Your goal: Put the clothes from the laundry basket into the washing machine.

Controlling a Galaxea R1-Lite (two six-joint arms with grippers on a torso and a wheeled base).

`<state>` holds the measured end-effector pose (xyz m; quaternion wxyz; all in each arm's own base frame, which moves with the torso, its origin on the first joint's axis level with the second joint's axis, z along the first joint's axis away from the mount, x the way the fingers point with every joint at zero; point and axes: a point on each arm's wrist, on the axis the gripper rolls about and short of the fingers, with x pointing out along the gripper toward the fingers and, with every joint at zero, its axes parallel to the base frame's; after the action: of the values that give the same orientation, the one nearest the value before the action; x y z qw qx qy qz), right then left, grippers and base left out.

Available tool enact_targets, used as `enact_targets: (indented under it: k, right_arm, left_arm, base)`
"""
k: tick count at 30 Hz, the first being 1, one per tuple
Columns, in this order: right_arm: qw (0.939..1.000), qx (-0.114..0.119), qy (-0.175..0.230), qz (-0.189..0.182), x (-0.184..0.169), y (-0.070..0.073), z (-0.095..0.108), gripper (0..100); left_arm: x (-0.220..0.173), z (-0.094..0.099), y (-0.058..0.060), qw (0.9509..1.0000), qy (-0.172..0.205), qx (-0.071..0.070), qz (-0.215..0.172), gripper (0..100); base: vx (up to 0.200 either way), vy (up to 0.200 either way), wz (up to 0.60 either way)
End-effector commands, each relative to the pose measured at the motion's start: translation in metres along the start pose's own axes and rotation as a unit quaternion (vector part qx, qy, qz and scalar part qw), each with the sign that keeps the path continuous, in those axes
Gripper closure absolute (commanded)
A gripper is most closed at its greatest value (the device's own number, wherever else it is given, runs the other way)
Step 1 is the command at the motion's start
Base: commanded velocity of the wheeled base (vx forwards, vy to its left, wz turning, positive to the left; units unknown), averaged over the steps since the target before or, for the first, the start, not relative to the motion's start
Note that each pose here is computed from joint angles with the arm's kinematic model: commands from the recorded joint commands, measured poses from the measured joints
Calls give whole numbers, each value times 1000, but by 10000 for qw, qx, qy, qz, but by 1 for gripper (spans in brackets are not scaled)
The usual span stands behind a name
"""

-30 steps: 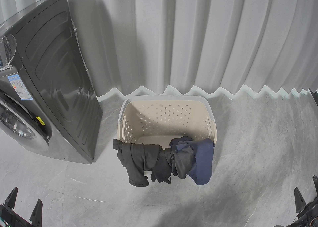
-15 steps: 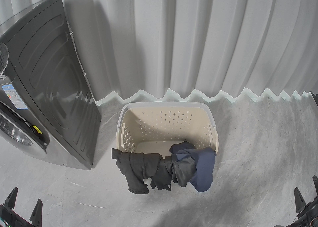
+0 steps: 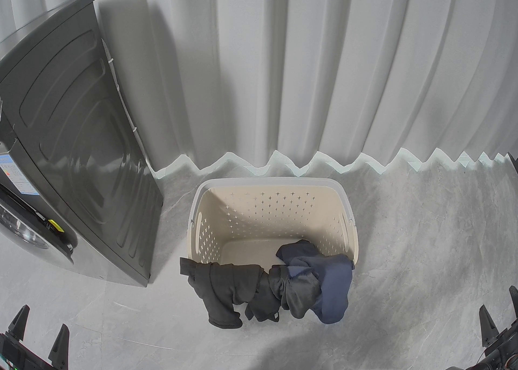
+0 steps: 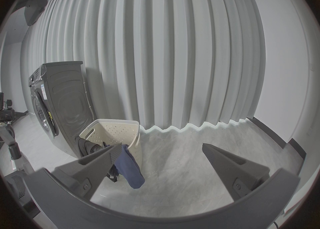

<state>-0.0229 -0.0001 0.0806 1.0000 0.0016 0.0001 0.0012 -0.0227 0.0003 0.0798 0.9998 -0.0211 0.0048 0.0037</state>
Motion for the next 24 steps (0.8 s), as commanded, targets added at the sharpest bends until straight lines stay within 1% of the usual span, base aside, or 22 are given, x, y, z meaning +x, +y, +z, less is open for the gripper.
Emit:
enact_targets:
  k: [1,9,18,24]
  right_arm:
    - [10000,-1,-1,-4,0,0,-5,0]
    - [10000,-1,-1,4,0,0,-5,0]
    - [10000,-1,-1,-4,0,0,-5,0]
    - [10000,-1,-1,-4,0,0,-5,0]
  left_arm:
    - [0,-4,0,10000,-18,-3,1,0]
    - [0,-4,0,10000,-18,-3,1,0]
    - [0,-4,0,10000,-18,-3,1,0]
    - [0,-4,0,10000,-18,-3,1,0]
  base:
    - [200,0,0]
    - [200,0,0]
    - [0,0,0]
    - [200,0,0]
